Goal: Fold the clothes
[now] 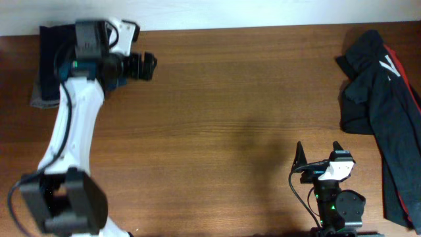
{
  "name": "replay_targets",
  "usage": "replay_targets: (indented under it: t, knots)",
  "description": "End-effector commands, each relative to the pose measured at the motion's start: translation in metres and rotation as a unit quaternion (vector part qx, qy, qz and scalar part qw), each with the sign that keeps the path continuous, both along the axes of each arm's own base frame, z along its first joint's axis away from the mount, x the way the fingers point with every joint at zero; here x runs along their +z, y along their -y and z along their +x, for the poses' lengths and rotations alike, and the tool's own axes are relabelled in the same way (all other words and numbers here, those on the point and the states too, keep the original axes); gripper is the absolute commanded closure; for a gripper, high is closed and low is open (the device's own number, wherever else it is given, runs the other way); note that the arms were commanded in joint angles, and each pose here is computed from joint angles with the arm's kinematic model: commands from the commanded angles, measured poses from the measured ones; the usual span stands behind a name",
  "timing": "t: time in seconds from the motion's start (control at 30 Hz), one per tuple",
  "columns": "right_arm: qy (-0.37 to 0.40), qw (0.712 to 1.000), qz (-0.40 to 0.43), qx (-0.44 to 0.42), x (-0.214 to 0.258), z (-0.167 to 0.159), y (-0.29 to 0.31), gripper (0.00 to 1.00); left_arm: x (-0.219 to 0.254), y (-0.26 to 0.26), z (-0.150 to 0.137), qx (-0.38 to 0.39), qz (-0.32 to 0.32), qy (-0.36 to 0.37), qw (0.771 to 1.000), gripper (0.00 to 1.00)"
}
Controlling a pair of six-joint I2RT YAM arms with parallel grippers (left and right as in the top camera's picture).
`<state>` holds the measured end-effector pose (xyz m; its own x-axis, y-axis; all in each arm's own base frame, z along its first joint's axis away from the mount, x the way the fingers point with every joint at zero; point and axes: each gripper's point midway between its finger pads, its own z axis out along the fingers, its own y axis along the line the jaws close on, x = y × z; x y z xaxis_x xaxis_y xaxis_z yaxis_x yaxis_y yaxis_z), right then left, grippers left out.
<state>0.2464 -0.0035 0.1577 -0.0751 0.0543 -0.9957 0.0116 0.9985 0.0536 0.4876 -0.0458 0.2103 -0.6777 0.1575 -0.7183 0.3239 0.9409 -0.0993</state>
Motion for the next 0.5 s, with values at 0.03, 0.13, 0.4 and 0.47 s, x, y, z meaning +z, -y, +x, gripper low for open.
replay_targets:
  t: [0.03,0.13,0.4,0.47]
  knots:
    - [-0.001,1.000,0.000,-0.005,-0.002,0.000,0.001,0.02,0.006,0.001,-0.055,0.015,-0.021,0.056,0.998,0.01]
    - [-0.001,1.000,0.000,-0.005,-0.002,0.000,0.001,0.01,-0.001,0.002,-0.085,0.014,-0.021,0.102,0.994,0.01]
    - [-0.001,1.000,0.000,-0.005,-0.002,0.000,0.001,0.02,-0.017,0.002,-0.154,0.012,-0.020,0.237,0.971,0.01]
    - [-0.001,1.000,0.000,-0.005,-0.002,0.000,0.001,0.02,-0.016,0.001,-0.166,0.014,-0.018,0.271,0.962,0.01]
